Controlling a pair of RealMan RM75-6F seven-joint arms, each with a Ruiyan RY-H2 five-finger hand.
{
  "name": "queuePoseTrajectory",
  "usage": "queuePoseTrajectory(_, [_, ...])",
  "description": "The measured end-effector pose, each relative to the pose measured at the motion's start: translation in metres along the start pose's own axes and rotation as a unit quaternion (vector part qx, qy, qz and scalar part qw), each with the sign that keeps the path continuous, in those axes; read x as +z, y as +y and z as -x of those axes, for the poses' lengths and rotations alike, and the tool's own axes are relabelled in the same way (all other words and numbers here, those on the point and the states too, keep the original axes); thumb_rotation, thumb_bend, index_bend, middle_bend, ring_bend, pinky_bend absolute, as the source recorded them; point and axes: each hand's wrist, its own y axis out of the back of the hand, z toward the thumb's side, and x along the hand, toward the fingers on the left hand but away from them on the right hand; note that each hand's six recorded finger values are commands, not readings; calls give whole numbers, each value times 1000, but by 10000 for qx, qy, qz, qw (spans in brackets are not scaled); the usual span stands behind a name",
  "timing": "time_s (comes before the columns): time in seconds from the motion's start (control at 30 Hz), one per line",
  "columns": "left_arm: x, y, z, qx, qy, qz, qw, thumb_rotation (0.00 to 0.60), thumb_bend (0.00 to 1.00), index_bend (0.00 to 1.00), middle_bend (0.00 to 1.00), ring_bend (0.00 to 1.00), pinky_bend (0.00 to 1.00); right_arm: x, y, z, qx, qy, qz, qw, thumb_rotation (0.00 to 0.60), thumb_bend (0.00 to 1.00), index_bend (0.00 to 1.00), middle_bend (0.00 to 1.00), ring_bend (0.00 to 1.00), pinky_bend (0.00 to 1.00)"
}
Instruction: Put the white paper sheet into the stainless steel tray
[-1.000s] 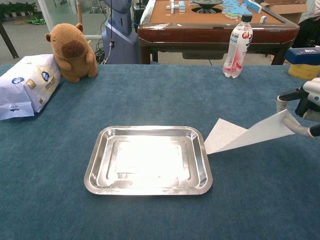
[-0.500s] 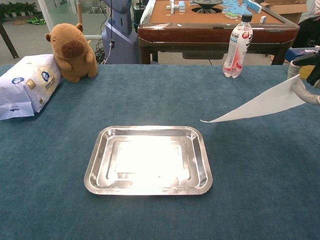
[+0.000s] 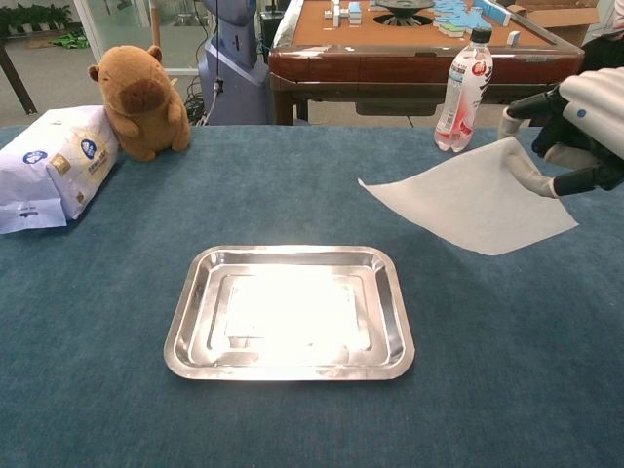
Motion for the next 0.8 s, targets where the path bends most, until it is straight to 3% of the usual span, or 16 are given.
queuePoseTrajectory(0.43, [-1, 1, 1, 1, 9, 7, 10000, 600, 0, 180, 0, 0, 320, 51, -3, 17, -32, 936, 10, 9956, 600, 515, 597, 1000, 1000, 1000])
queuePoseTrajectory(0.8, [0, 1, 1, -6, 13, -3, 10000, 600, 0, 180, 0, 0, 320, 81, -4, 10, 25, 1925, 10, 9813, 600, 515, 609, 1000, 1000, 1000])
